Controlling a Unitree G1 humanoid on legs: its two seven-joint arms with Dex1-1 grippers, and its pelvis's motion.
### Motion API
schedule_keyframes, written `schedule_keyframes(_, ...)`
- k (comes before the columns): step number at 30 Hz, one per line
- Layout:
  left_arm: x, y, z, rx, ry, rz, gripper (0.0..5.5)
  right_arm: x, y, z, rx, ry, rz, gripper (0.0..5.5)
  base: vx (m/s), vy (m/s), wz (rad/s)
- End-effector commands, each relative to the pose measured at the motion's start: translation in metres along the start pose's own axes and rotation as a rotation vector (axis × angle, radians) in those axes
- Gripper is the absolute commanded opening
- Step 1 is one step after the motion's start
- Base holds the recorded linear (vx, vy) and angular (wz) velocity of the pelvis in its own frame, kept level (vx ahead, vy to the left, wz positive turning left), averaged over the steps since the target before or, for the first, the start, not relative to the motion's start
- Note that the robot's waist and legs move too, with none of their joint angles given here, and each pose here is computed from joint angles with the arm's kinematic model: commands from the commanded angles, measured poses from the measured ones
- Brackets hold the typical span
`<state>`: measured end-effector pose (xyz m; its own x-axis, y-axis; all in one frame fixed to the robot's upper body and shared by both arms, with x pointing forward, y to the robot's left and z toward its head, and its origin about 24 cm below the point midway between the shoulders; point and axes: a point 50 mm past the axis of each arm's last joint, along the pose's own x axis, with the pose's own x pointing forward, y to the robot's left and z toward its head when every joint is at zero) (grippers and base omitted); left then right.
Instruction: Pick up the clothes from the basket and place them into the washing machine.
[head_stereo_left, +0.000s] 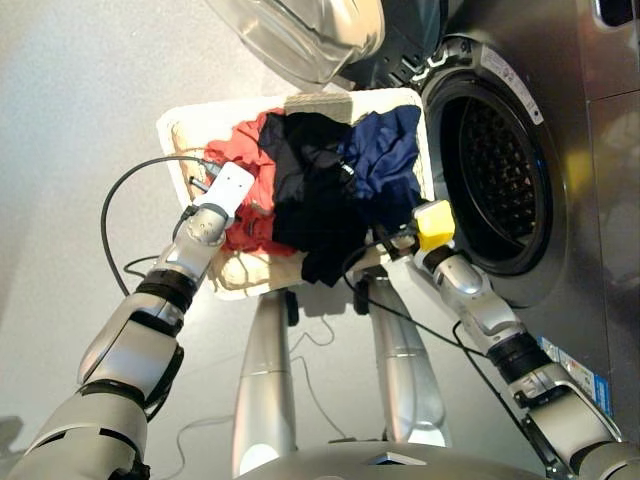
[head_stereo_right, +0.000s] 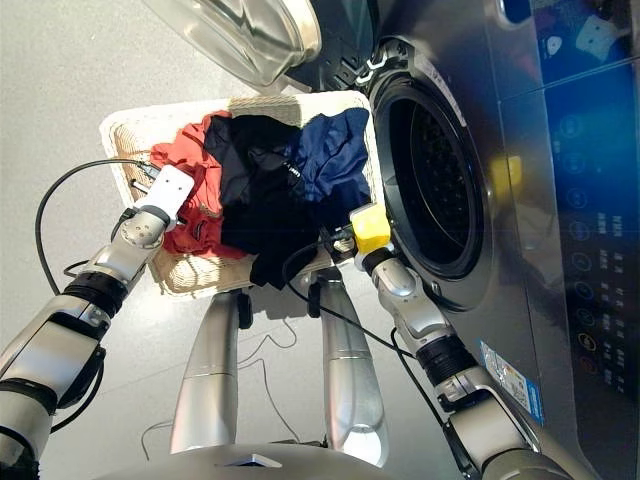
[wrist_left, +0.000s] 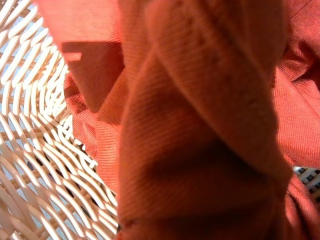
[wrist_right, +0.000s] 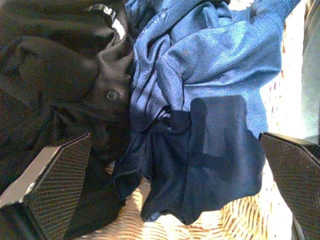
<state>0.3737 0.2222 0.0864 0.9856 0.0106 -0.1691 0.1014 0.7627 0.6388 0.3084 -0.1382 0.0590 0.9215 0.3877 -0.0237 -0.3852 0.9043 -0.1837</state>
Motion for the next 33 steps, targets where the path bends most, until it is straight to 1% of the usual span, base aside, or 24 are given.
schedule_keyframes(1, -0.005, -0.015, -0.008, -0.070, -0.003, -0.050, 0.00, -0.008, 0.009, 0.013, 0.031, -0.099, 0.048, 5.50, 0.000, 0.000, 0.000)
schedule_keyframes(4, -0.009, -0.024, -0.002, -0.124, -0.056, -0.087, 0.00, -0.009, 0.009, 0.008, 0.019, -0.075, 0.052, 5.50, 0.000, 0.000, 0.000)
schedule_keyframes(6, -0.015, -0.033, -0.001, -0.186, -0.090, -0.115, 0.00, -0.011, 0.007, 0.004, -0.016, -0.050, 0.053, 5.50, 0.000, 0.000, 0.000)
schedule_keyframes(9, -0.023, -0.045, 0.005, -0.296, -0.155, -0.165, 0.00, -0.013, 0.002, 0.000, -0.130, -0.020, 0.070, 5.50, 0.000, 0.000, 0.000)
schedule_keyframes(12, -0.033, -0.056, 0.011, -0.423, -0.213, -0.218, 0.00, -0.015, -0.005, -0.001, -0.270, 0.000, 0.089, 5.50, -0.092, -0.023, 0.025)
schedule_keyframes(13, -0.037, -0.057, 0.016, -0.478, -0.247, -0.233, 0.00, -0.016, -0.006, -0.001, -0.306, 0.000, 0.094, 5.50, 0.000, 0.000, 0.000)
schedule_keyframes(15, -0.045, -0.061, 0.023, -0.523, -0.303, -0.279, 0.00, -0.018, -0.008, -0.002, -0.389, 0.011, 0.122, 5.50, 0.000, 0.000, 0.000)
schedule_keyframes(16, -0.045, -0.061, 0.023, -0.523, -0.303, -0.279, 0.00, -0.018, -0.008, -0.002, -0.389, 0.011, 0.122, 5.50, 0.000, 0.000, 0.000)
schedule_keyframes(17, -0.052, -0.061, 0.029, -0.584, -0.348, -0.309, 0.00, -0.017, -0.007, -0.002, -0.486, 0.019, 0.161, 5.50, 0.000, 0.000, 0.000)
schedule_keyframes(21, -0.064, -0.061, 0.049, -0.700, -0.461, -0.360, 0.00, -0.013, -0.001, 0.008, -0.706, -0.036, 0.244, 5.50, 0.000, 0.000, 0.000)
schedule_keyframes(25, -0.074, -0.065, 0.068, -0.811, -0.546, -0.412, 0.00, -0.006, 0.010, 0.019, -0.803, -0.082, 0.315, 5.50, 0.000, 0.000, 0.000)
schedule_keyframes(28, -0.080, -0.066, 0.081, -0.869, -0.601, -0.432, 0.00, -0.002, 0.017, 0.030, -0.843, -0.135, 0.342, 5.50, 0.000, 0.000, 0.000)
schedule_keyframes(33, -0.087, -0.068, 0.102, -0.917, -0.682, -0.476, 0.00, 0.006, 0.033, 0.047, -0.866, -0.223, 0.380, 5.50, 0.000, 0.000, 0.000)
